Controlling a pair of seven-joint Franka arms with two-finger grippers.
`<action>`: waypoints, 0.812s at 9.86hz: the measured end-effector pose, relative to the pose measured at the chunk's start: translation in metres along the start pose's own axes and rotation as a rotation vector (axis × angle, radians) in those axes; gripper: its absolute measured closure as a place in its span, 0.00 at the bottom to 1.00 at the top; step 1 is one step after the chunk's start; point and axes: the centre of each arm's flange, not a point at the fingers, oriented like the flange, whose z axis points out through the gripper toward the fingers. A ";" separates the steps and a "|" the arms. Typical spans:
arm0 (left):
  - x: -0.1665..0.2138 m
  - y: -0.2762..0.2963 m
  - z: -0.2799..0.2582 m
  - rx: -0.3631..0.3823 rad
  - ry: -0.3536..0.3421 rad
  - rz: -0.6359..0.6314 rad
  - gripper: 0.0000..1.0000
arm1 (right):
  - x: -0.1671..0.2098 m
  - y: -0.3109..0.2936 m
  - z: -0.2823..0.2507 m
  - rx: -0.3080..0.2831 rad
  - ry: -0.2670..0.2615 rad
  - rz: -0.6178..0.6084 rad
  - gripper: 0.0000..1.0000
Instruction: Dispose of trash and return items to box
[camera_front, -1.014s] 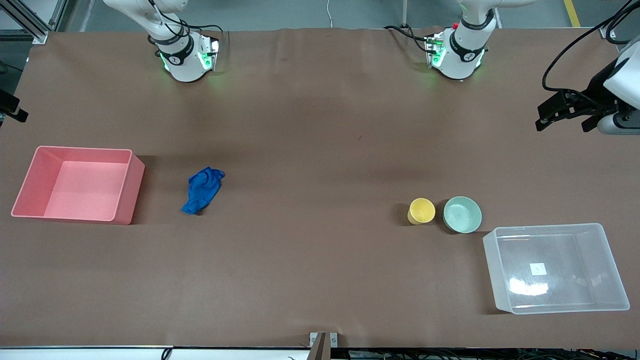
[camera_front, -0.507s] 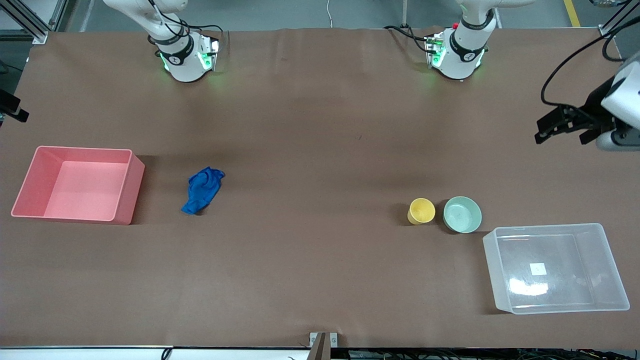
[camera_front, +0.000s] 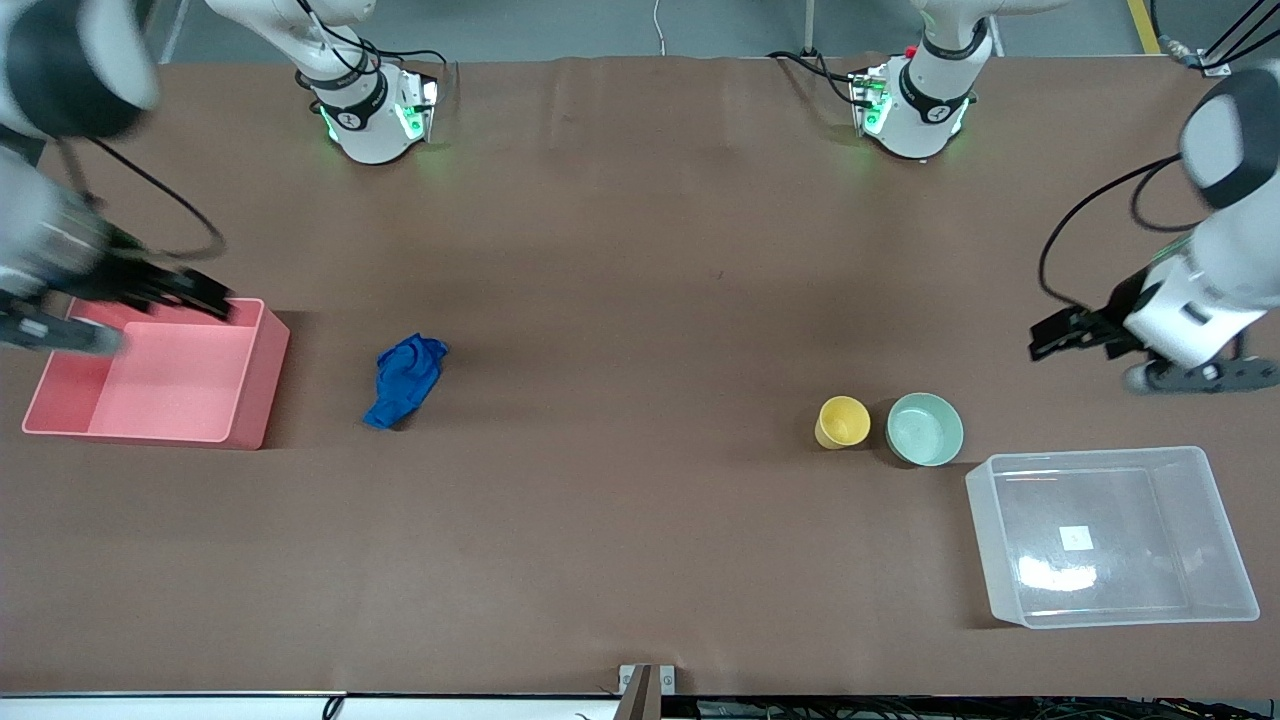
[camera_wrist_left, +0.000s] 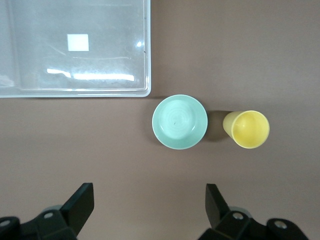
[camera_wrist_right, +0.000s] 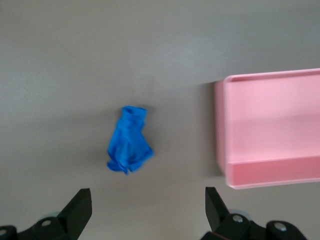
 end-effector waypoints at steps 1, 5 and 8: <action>-0.001 -0.002 0.039 0.000 -0.004 -0.002 0.02 | 0.001 -0.027 0.052 0.003 -0.001 0.003 0.00; 0.006 -0.005 0.160 -0.006 -0.019 -0.009 0.02 | 0.015 -0.043 0.224 -0.026 -0.014 -0.001 0.00; 0.013 -0.002 0.223 -0.014 0.010 -0.006 0.08 | 0.011 -0.044 0.290 0.013 0.009 0.002 0.01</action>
